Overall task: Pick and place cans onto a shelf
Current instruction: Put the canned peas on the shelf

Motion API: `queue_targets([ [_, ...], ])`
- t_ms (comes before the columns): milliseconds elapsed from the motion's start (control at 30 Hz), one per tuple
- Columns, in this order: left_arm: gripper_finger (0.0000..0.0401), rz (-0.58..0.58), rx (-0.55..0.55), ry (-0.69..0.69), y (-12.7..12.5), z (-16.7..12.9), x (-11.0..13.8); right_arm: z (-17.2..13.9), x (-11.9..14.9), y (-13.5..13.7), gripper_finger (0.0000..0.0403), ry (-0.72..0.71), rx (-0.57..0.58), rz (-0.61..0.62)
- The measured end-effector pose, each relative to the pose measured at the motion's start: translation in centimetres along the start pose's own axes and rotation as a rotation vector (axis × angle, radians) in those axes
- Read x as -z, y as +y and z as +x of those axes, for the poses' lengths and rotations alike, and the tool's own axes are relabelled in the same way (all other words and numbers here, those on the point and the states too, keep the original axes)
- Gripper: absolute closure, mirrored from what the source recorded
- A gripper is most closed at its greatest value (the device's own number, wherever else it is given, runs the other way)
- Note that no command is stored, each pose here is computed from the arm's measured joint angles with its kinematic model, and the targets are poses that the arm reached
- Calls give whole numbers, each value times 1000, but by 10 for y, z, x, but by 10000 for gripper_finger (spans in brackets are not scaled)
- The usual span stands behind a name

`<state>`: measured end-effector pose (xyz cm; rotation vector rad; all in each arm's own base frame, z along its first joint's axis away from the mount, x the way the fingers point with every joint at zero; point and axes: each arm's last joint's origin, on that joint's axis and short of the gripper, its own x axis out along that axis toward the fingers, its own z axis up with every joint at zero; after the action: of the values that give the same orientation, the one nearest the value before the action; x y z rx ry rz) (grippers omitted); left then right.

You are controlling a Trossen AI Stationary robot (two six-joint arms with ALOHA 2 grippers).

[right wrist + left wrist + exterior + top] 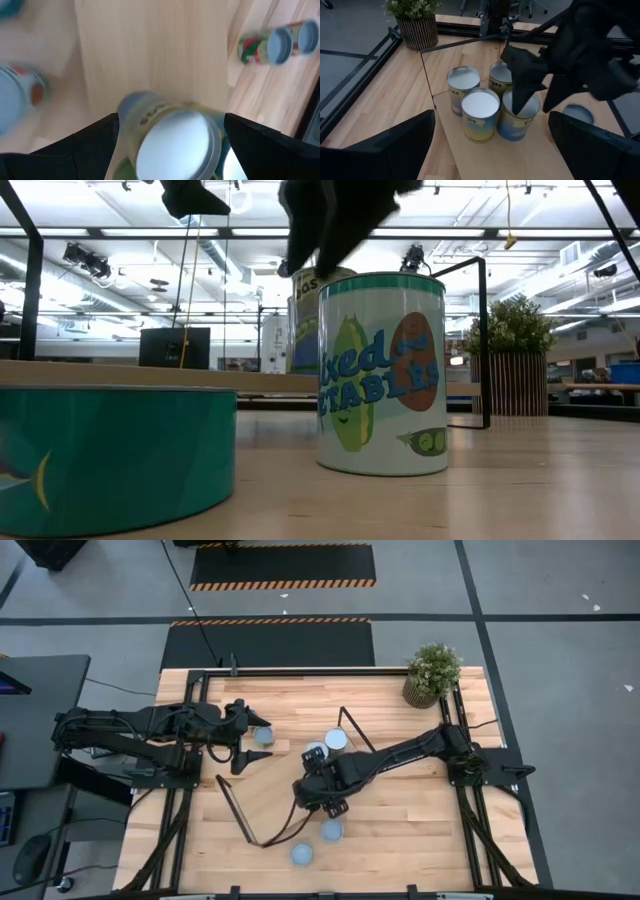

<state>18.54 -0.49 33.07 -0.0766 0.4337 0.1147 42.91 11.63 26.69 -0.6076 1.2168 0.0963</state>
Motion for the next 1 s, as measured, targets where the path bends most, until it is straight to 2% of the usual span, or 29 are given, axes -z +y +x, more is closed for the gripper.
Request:
queue_targets([
  [267, 5, -1, 0, 2, 0, 0, 0, 3, 9, 7, 37, 113, 82, -50],
  [567, 5, 0, 0, 3, 0, 0, 0, -8, 7, 20, 48, 123, 89, -83],
  [800, 5, -3, 0, 3, 0, 2, 2, -23, 6, 17, 53, 115, 122, 4],
  [1000, 5, -13, -13, 32, -2, 24, 22, -25, 13, 20, 53, 175, 143, 89],
])
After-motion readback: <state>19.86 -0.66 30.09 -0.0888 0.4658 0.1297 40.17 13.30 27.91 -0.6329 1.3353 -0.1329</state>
